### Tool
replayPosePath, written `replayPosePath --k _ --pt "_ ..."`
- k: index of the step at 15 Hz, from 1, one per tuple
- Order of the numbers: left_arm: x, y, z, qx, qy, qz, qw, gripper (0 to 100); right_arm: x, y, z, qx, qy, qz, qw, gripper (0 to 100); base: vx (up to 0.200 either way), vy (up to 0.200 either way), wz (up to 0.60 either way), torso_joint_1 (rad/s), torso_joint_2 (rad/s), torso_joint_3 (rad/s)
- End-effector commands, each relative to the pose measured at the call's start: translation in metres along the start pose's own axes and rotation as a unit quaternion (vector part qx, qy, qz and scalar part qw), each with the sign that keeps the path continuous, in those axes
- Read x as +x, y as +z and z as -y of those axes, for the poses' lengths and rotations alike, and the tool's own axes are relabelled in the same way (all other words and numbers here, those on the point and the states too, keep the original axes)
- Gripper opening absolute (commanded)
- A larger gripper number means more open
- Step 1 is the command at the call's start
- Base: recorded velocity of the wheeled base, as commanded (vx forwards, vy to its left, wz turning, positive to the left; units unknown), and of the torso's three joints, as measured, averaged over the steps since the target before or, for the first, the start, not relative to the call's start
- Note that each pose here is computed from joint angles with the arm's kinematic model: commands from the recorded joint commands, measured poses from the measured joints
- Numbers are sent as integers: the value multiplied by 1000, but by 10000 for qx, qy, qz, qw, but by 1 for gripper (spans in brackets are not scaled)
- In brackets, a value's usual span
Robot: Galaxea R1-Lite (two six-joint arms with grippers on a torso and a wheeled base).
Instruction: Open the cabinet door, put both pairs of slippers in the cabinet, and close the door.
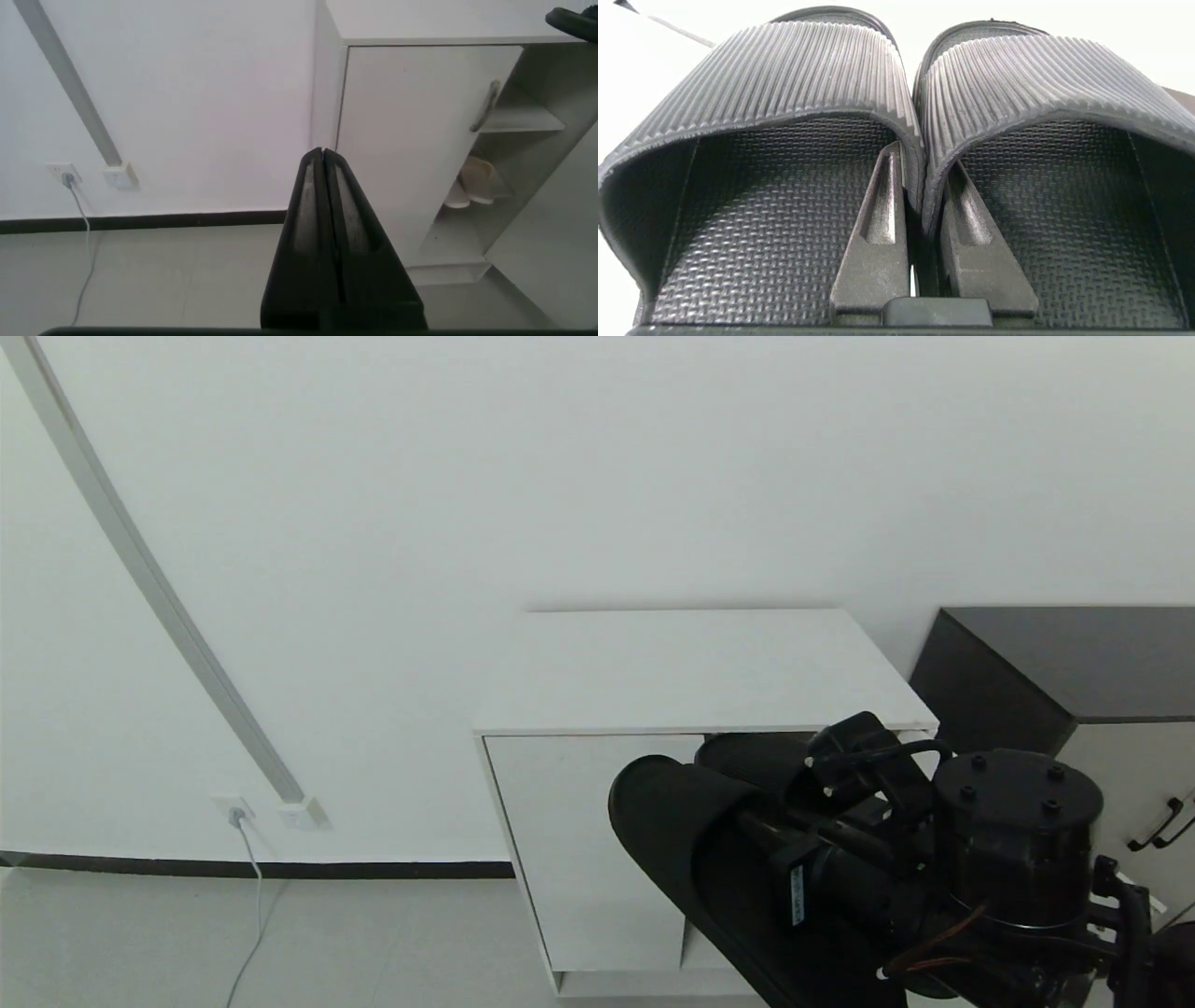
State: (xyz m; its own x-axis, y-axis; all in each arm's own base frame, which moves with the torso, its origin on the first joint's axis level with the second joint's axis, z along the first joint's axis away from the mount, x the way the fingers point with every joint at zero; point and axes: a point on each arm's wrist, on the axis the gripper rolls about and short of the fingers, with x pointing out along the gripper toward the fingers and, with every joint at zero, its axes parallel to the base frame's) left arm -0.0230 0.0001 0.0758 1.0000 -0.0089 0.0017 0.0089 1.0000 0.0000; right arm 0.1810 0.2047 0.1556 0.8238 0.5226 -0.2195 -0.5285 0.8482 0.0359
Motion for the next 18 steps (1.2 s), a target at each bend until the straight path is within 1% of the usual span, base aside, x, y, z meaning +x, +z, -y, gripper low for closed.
replayPosePath --k 1,6,18 --pt "0 0 0 0 -1 -9 10000 0 0 -3 0 -14 -1 -44 10000 0 0 -200 0 2 2 7" --pt "0 0 0 -8 -1 -9 10000 0 -1 -2 0 2 5 15 10000 0 0 -200 0 0 3 1" --pt "0 0 0 -8 -1 -9 10000 0 -1 -3 1 16 -7 44 10000 0 0 0 0 0 0 0"
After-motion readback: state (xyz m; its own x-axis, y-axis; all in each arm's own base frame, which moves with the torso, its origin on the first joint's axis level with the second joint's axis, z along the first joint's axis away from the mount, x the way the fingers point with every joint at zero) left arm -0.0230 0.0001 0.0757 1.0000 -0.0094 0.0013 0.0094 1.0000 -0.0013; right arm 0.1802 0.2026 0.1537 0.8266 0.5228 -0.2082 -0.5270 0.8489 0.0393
